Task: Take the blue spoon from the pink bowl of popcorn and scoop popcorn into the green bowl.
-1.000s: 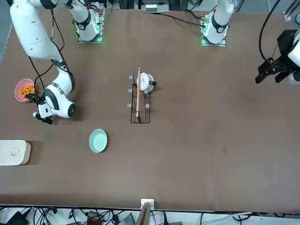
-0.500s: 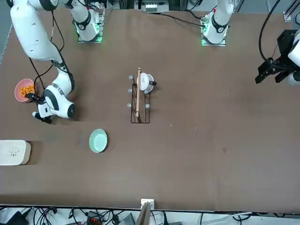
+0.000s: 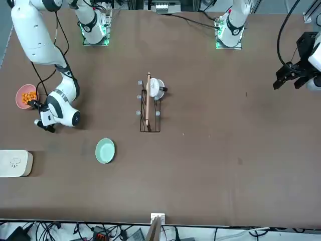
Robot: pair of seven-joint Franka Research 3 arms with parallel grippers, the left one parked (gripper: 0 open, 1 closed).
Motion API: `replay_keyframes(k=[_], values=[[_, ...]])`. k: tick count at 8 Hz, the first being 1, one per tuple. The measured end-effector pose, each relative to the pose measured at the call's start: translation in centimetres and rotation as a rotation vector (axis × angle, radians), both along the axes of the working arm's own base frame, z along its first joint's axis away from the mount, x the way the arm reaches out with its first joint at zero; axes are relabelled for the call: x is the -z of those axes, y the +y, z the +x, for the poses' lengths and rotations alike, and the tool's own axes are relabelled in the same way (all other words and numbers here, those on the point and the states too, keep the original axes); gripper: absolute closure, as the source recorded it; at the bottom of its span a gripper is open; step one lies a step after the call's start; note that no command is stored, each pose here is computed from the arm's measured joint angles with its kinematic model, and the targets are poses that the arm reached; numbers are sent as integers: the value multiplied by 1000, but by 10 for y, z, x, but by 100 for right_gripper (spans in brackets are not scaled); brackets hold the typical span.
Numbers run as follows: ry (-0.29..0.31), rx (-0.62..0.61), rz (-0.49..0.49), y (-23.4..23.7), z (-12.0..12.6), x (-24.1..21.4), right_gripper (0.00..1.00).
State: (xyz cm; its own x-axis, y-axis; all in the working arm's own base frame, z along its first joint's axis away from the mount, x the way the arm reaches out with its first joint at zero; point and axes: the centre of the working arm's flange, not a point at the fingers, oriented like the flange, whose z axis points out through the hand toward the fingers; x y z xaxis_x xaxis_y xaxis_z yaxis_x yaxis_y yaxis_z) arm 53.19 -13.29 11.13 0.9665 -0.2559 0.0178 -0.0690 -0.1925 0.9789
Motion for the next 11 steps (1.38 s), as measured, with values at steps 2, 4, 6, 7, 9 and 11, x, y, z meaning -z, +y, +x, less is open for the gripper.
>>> replay_keyframes(k=[2, 4, 6, 7, 9, 11], values=[[-9, 3, -4, 0, -2, 4, 79], [-17, 6, -30, 3, -5, 9, 89], [-2, 2, -55, 6, -8, 15, 89], [5, -1, -65, 8, -8, 17, 89], [18, -3, -97, 13, -9, 16, 89], [29, -8, -136, 22, -5, 9, 89]])
